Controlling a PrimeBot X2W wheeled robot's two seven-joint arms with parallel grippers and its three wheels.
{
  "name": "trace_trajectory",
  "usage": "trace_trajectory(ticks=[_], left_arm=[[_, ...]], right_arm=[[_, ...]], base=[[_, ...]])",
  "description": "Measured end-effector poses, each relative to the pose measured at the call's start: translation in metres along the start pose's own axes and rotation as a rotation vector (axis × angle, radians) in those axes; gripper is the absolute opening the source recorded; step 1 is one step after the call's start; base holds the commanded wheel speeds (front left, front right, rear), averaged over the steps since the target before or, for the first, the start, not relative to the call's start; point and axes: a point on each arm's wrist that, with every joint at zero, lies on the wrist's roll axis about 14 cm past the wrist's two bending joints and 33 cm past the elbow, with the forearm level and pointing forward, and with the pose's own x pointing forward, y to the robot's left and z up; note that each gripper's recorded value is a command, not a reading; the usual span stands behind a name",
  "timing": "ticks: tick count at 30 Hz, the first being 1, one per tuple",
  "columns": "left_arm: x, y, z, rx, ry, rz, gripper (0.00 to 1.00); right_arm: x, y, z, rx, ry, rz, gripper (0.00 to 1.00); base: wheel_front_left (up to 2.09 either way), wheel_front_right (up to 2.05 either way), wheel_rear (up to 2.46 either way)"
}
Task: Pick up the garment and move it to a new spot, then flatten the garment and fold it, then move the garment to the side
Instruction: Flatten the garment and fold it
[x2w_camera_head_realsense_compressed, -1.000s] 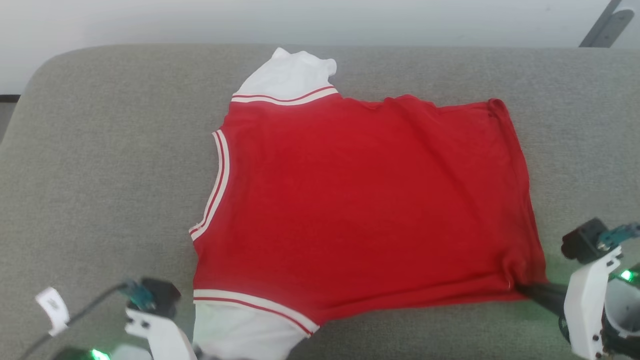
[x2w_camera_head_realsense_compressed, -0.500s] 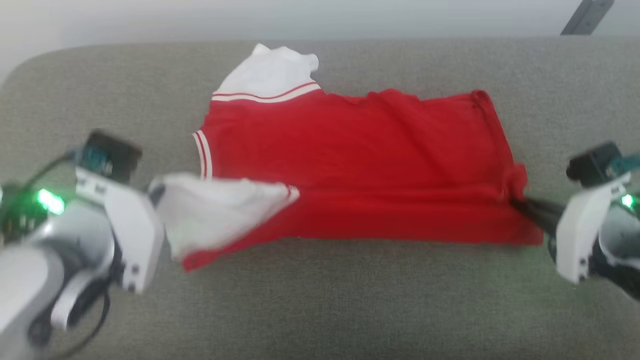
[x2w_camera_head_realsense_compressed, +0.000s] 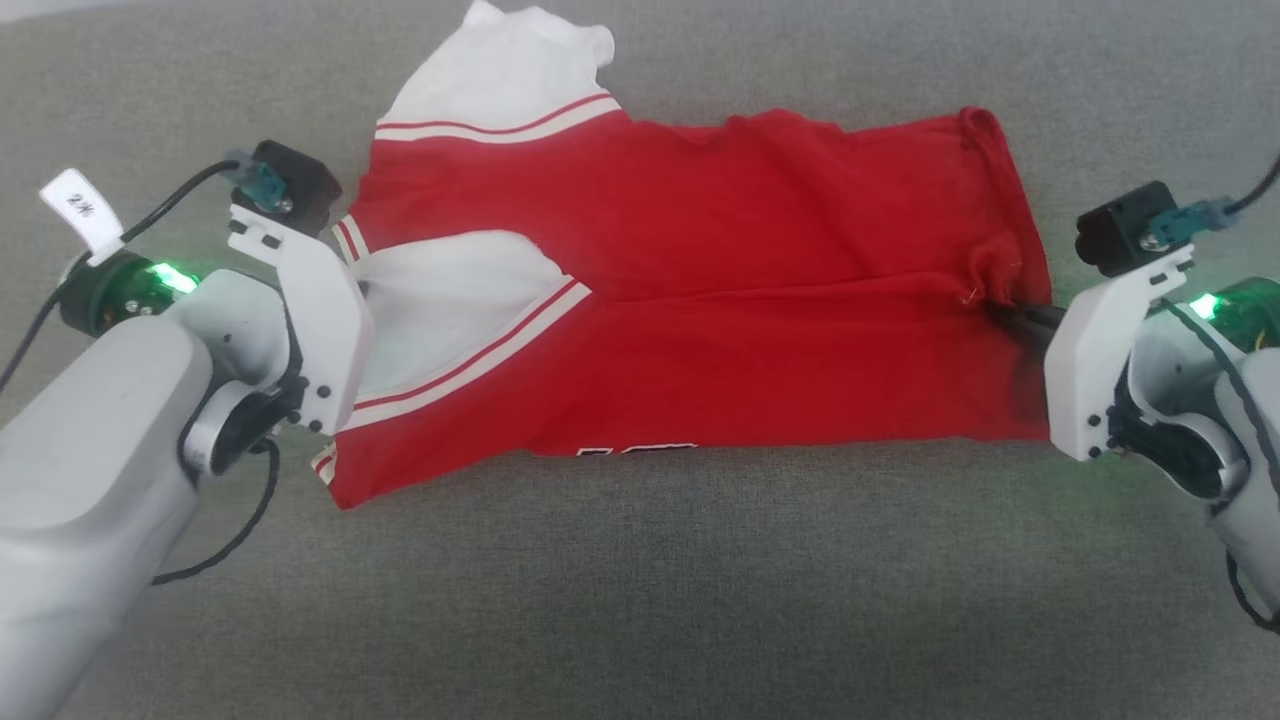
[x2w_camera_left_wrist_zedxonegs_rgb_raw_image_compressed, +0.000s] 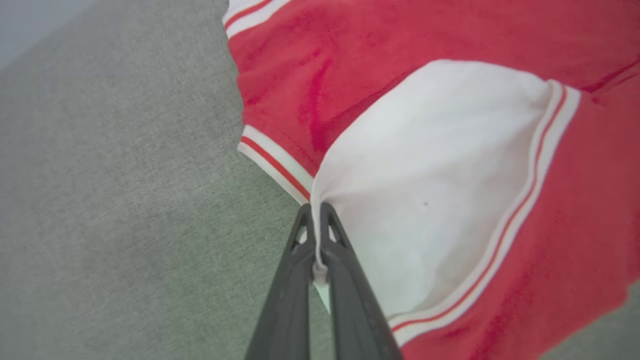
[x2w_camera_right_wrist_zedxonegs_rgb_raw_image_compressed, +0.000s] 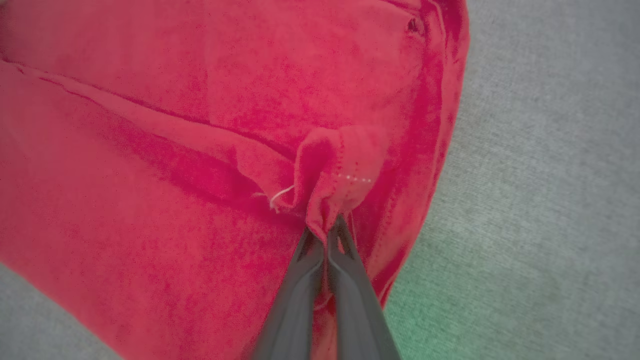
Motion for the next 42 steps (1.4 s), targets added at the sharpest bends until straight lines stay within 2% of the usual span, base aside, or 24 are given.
trace_trajectory(ticks=[7,8,9,10,11,12,13,14,18,27,35,42], left_arm=[[0.025,-0.002,-0.027,-0.076,0.121,-0.03,0.0],[0.026,-0.001,-0.027,-0.087,0.129,-0.029,0.14],[0.026,-0.001,-0.027,-0.087,0.129,-0.029,0.32],[0.027,0.0,-0.026,-0.111,0.135,-0.035,0.51],[0.027,0.0,-0.025,-0.128,0.138,-0.034,0.99],[0.026,0.001,-0.024,-0.137,0.137,-0.032,1.0],[0.024,0.002,-0.022,-0.148,0.138,-0.029,1.0],[0.022,0.003,-0.019,-0.16,0.132,-0.026,1.0],[0.013,0.008,-0.01,-0.161,0.119,-0.009,1.0],[-0.023,0.008,0.008,-0.162,0.095,0.007,1.0],[-0.041,-0.019,-0.024,-0.192,0.199,-0.029,1.0],[-0.037,-0.032,-0.049,-0.223,0.278,-0.044,1.0]], right_arm=[[0.014,0.003,-0.003,0.01,0.03,0.006,0.0],[0.014,0.004,-0.002,0.011,0.028,0.008,0.0],[0.014,0.004,-0.002,0.011,0.028,0.008,0.03],[0.014,0.004,-0.002,0.018,0.028,0.009,0.15],[0.013,0.004,0.0,0.021,0.023,0.009,0.32],[0.012,0.005,0.002,0.02,0.015,0.01,0.47],[0.01,0.006,0.006,0.02,0.003,0.012,0.92],[0.008,0.005,0.009,0.017,-0.011,0.01,1.0],[0.001,0.005,0.025,0.008,-0.077,0.007,1.0],[-0.034,-0.007,0.078,0.009,-0.354,-0.045,1.0],[-0.073,-0.02,0.111,0.024,-0.607,-0.119,1.0],[-0.112,-0.034,0.125,0.048,-0.792,-0.216,1.0]], base=[[0.0,0.0,0.0],[0.0,0.0,0.0],[0.0,0.0,0.0],[0.0,0.0,0.0],[0.0,0.0,0.0],[0.0,0.0,0.0],[0.0,0.0,0.0],[0.0,0.0,0.0],[0.0,0.0,0.0],[0.0,0.0,0.0],[0.0,0.0,0.0],[0.0,0.0,0.0]])
